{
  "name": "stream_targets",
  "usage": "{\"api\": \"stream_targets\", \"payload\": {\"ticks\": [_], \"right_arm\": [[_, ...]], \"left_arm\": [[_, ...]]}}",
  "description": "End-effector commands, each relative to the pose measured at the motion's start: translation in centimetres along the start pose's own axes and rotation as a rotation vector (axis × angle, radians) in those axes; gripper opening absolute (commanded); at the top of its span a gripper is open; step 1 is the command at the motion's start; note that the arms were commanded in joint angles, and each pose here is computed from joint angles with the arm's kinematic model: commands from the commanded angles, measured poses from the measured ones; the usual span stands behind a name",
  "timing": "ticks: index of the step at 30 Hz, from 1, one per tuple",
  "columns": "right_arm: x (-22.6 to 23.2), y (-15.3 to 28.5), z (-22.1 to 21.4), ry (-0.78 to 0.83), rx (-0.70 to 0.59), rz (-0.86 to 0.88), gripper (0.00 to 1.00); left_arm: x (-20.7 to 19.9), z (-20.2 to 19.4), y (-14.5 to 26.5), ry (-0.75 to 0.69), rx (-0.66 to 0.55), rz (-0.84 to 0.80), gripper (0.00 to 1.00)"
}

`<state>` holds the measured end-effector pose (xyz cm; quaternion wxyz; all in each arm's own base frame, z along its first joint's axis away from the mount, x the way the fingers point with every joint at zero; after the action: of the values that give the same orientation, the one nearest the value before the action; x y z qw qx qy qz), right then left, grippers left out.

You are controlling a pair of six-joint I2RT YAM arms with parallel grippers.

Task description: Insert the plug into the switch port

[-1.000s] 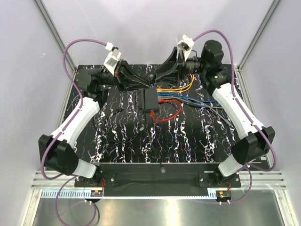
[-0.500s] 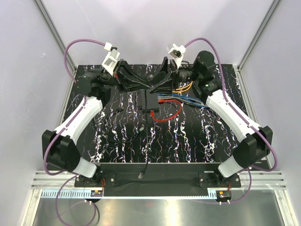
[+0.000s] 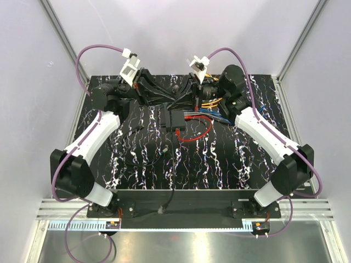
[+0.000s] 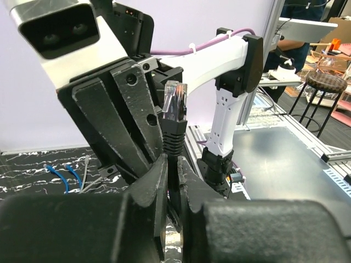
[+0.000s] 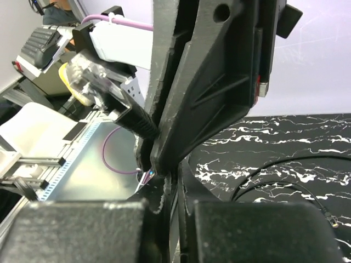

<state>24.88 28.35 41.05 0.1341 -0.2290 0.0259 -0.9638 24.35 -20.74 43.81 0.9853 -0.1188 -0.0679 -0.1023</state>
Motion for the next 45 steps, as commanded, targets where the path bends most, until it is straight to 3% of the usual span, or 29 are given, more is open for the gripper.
{"api": "stream_targets", "payload": {"ticks": [1, 3, 4, 5, 7, 8, 13, 15, 17, 21, 25, 28, 31, 45], "right_arm": [[-0.2, -0.1, -0.2, 0.002, -0.013, -0.02, 0.0], [-1.4, 0.8, -0.2, -0.056, -0.034, -0.132, 0.0], [-2.3, 1.4, -0.3, -0.008, -0.03, -0.192, 0.0], [-2.8, 2.1, -0.6, -0.06, -0.006, -0.261, 0.0], [-4.7, 4.0, -0.5, 0.018, 0.0, -0.426, 0.0], [-5.0, 4.7, -1.0, -0.001, 0.029, -0.508, 0.0], [-7.5, 8.0, -0.7, 0.207, 0.117, -0.858, 0.0], [-7.8, 9.0, -0.3, 0.294, 0.148, -0.952, 0.0], [-7.6, 9.0, -0.4, 0.387, 0.171, -0.991, 0.0], [-7.5, 9.5, 0.1, 0.696, 0.233, -1.152, 0.0], [-7.3, 9.0, -1.3, 0.914, 0.305, -1.205, 0.0], [-6.6, 7.9, -1.6, 1.086, 0.272, -1.212, 0.0], [-6.1, 7.2, -2.8, 1.182, 0.267, -1.203, 0.0], [-5.2, 6.2, -3.4, 1.195, 0.258, -1.177, 0.0]], "left_arm": [[-0.6, 1.8, -0.3, -0.095, -0.048, 0.008, 0.23], [0.0, 1.3, 0.7, -0.028, -0.039, 0.061, 0.34], [0.4, 1.2, 1.2, 0.011, -0.035, 0.099, 0.44], [1.2, 1.5, 2.7, 0.038, -0.03, 0.174, 0.48], [2.4, 0.4, 4.8, 0.149, 0.008, 0.302, 0.52], [2.3, 1.0, 6.4, 0.137, 0.018, 0.382, 0.56], [1.7, -2.4, 9.0, 0.256, 0.289, 0.596, 0.6], [1.2, -3.0, 9.4, 0.342, 0.31, 0.666, 0.6], [0.9, -3.6, 9.5, 0.404, 0.297, 0.699, 0.61], [0.3, -4.3, 8.4, 0.693, 0.093, 0.719, 0.62], [-0.5, -6.3, 6.4, 0.942, -0.039, 0.638, 0.65], [-0.8, -6.8, 4.4, 1.008, -0.062, 0.601, 0.73], [-0.7, -6.9, 3.4, 1.056, -0.074, 0.577, 0.74], [-0.2, -10.2, 3.2, 1.17, -0.044, 0.608, 0.6]]}}
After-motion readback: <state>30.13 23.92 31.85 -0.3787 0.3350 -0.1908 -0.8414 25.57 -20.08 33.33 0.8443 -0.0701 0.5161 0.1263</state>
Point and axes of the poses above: each gripper's point midway between its finger pads, its own y axis back along the fingers, its own x axis along the line the jaws close on, z = x × y, the point moved 7 cm from there along y, back along the fingers, and after that the axes turned 12 degrees about -y, right-handed, at the moved point
